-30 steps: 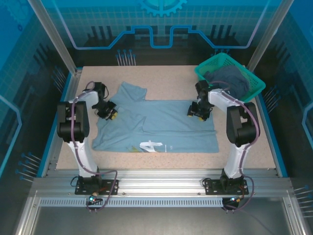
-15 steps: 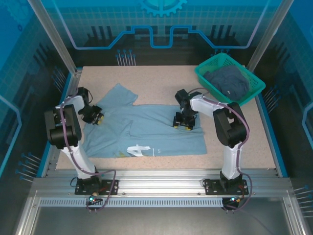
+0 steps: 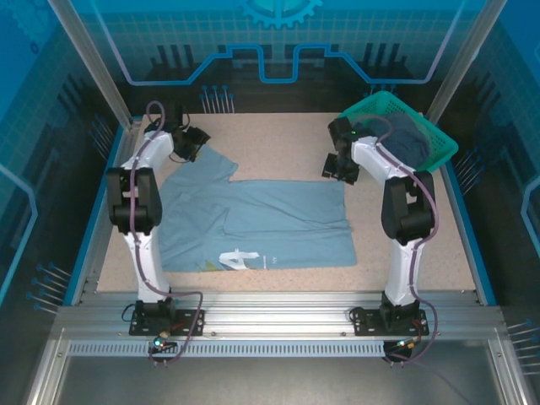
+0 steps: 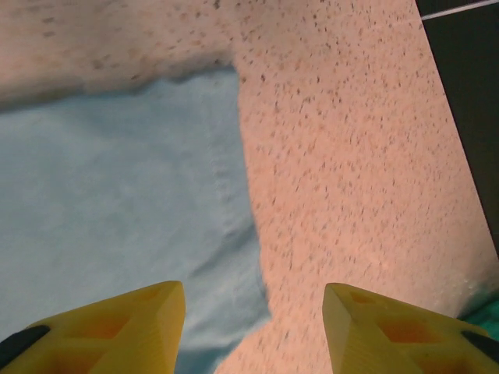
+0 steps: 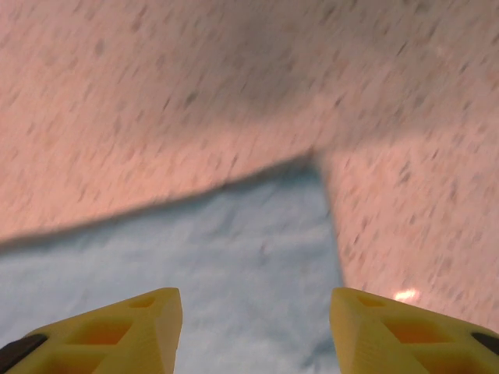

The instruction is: Fold and stack the t-shirts

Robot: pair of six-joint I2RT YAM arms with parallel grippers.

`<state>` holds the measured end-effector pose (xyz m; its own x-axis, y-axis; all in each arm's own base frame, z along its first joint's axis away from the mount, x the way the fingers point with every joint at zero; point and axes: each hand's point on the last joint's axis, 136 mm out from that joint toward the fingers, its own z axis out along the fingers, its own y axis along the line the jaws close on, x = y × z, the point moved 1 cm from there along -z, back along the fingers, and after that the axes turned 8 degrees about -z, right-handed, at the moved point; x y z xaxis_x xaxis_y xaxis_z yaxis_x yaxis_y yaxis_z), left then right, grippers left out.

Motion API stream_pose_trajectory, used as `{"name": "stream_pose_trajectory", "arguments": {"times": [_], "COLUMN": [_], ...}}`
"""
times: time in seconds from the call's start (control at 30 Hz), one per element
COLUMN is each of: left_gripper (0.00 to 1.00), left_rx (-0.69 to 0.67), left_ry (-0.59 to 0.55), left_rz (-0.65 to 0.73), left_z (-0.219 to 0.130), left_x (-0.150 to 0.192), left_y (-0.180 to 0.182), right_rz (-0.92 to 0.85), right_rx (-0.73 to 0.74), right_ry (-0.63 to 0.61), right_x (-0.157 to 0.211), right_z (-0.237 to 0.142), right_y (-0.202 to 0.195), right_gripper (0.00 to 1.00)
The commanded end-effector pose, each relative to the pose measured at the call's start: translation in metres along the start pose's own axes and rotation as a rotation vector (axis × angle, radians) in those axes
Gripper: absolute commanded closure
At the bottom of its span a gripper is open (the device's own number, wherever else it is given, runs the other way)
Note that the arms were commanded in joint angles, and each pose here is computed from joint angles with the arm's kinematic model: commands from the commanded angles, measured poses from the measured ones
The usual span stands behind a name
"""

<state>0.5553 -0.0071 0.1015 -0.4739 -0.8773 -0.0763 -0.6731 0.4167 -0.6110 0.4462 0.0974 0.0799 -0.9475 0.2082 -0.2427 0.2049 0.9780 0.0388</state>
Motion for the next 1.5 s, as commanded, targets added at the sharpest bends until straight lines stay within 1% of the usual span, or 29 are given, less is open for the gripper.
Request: {"name": "stream_pose_trajectory", "arguments": {"times": [0.0, 0.03, 0.1, 0.2, 0.3, 0.4, 0.47, 0.5, 0.57, 0.7, 0.87, 1.0, 1.07, 1.13, 1.17, 1.23, 1.3, 1.47], "left_gripper": [0.46, 0.46, 0.45, 0.45, 0.45, 0.44, 0.42, 0.41, 0.41, 0.42, 0.42, 0.42, 0.41, 0.37, 0.36, 0.37, 0.37, 0.39], "left_rx": [0.133, 0.158, 0.163, 0.124, 0.075, 0.005, -0.018, -0.029, -0.054, -0.095, -0.222, -0.352, -0.390, -0.428, -0.436, -0.427, -0.440, -0.448], "left_ry": [-0.024, -0.033, -0.026, 0.002, -0.018, -0.045, -0.059, -0.063, -0.075, -0.094, -0.179, -0.245, -0.284, -0.338, -0.355, -0.361, -0.362, -0.314], "left_rz": [-0.014, 0.004, 0.038, 0.085, 0.140, 0.141, 0.141, 0.145, 0.145, 0.145, 0.181, 0.201, 0.259, 0.328, 0.353, 0.392, 0.403, 0.406], "left_z": [0.022, 0.026, 0.034, 0.045, 0.049, 0.054, 0.057, 0.059, 0.063, 0.072, 0.074, 0.070, 0.066, 0.062, 0.061, 0.064, 0.066, 0.079], "left_x": [-0.019, -0.023, -0.027, -0.027, -0.028, -0.031, -0.030, -0.029, -0.029, -0.028, -0.038, -0.045, -0.047, -0.048, -0.049, -0.047, -0.048, -0.044], "left_y": [-0.026, -0.032, -0.037, -0.039, -0.037, -0.026, -0.023, -0.021, -0.018, -0.013, 0.000, 0.016, 0.013, 0.009, 0.007, 0.002, 0.005, 0.013], "right_rz": [0.015, 0.023, 0.033, 0.038, 0.061, 0.077, 0.081, 0.078, 0.076, 0.067, 0.044, 0.045, 0.048, 0.050, 0.050, 0.051, 0.052, 0.060], "right_rx": [0.105, 0.107, 0.107, 0.120, 0.142, 0.162, 0.167, 0.166, 0.164, 0.151, 0.131, 0.126, 0.115, 0.110, 0.110, 0.109, 0.106, 0.096], "right_ry": [0.048, 0.054, 0.073, 0.106, 0.131, 0.146, 0.143, 0.141, 0.139, 0.123, 0.111, 0.119, 0.124, 0.128, 0.128, 0.131, 0.136, 0.144], "right_x": [0.000, -0.003, -0.006, -0.006, 0.000, 0.006, 0.006, 0.006, 0.005, 0.002, 0.000, 0.004, 0.006, 0.009, 0.009, 0.010, 0.012, 0.014], "right_z": [0.028, 0.032, 0.041, 0.048, 0.051, 0.052, 0.053, 0.054, 0.053, 0.048, 0.041, 0.042, 0.043, 0.043, 0.043, 0.044, 0.045, 0.046], "right_y": [-0.015, -0.016, -0.016, -0.013, -0.017, -0.020, -0.022, -0.021, -0.020, -0.016, -0.008, -0.008, -0.007, -0.006, -0.006, -0.007, -0.007, -0.009], "right_gripper": [0.46, 0.46, 0.47, 0.50, 0.53, 0.63, 0.79, 0.84, 0.88, 0.93, 0.95, 0.95, 0.95, 0.95, 0.95, 0.95, 0.95, 0.94]}}
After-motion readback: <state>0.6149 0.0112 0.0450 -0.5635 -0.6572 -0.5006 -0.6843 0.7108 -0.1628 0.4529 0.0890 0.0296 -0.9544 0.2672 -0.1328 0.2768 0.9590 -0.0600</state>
